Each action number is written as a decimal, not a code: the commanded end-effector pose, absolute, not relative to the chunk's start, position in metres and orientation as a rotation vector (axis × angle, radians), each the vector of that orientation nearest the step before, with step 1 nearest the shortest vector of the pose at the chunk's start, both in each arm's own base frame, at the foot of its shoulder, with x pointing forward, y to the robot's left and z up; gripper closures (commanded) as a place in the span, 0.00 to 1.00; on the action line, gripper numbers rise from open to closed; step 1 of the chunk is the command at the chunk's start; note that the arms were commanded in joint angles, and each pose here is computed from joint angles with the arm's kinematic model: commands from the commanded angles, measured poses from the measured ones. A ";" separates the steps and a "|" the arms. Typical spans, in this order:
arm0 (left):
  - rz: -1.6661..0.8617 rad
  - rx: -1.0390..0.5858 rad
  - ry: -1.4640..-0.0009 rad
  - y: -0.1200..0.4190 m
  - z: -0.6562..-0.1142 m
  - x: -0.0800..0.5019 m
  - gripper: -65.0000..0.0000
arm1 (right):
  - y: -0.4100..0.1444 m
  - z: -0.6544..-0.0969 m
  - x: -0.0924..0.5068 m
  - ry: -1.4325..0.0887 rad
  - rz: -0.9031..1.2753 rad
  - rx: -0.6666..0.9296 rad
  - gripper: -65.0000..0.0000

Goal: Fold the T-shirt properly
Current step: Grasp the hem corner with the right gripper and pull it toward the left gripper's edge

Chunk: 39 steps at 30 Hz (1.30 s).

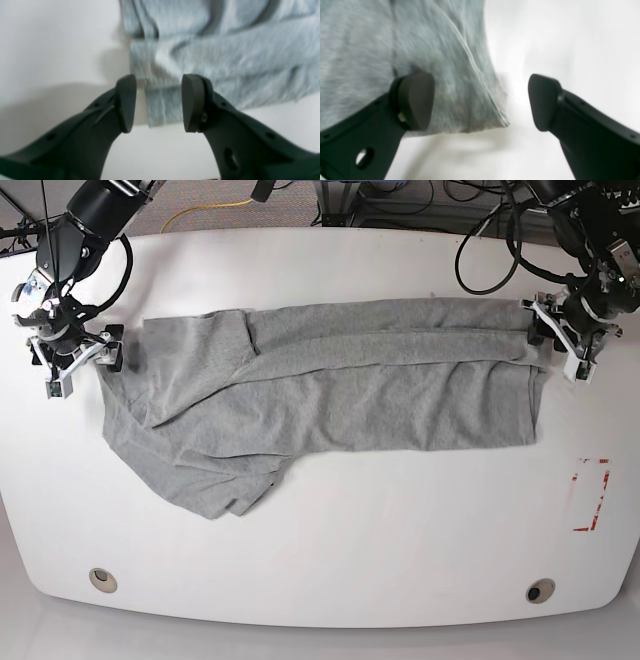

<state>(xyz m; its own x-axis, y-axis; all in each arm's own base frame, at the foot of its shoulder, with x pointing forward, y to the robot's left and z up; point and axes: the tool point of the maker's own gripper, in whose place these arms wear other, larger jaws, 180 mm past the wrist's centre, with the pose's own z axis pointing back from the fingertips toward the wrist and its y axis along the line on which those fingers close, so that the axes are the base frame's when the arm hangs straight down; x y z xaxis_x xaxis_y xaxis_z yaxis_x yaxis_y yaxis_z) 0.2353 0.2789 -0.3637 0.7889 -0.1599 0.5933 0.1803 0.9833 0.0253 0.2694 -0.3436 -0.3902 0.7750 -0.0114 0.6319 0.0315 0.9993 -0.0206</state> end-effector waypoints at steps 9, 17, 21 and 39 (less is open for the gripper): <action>-0.196 0.031 -0.692 0.290 -0.351 0.246 0.57 | -0.345 -0.401 0.271 -0.727 -0.055 0.015 0.31; -0.184 0.005 -0.677 0.288 -0.361 0.245 0.57 | -0.343 -0.402 0.271 -0.729 -0.058 0.023 0.64; -0.152 -0.032 -0.621 0.289 -0.382 0.236 0.57 | -0.342 -0.403 0.271 -0.727 -0.059 0.026 0.73; -0.243 -0.130 -0.513 0.250 -0.417 0.225 0.57 | -0.342 -0.407 0.262 -0.708 -0.057 0.024 0.75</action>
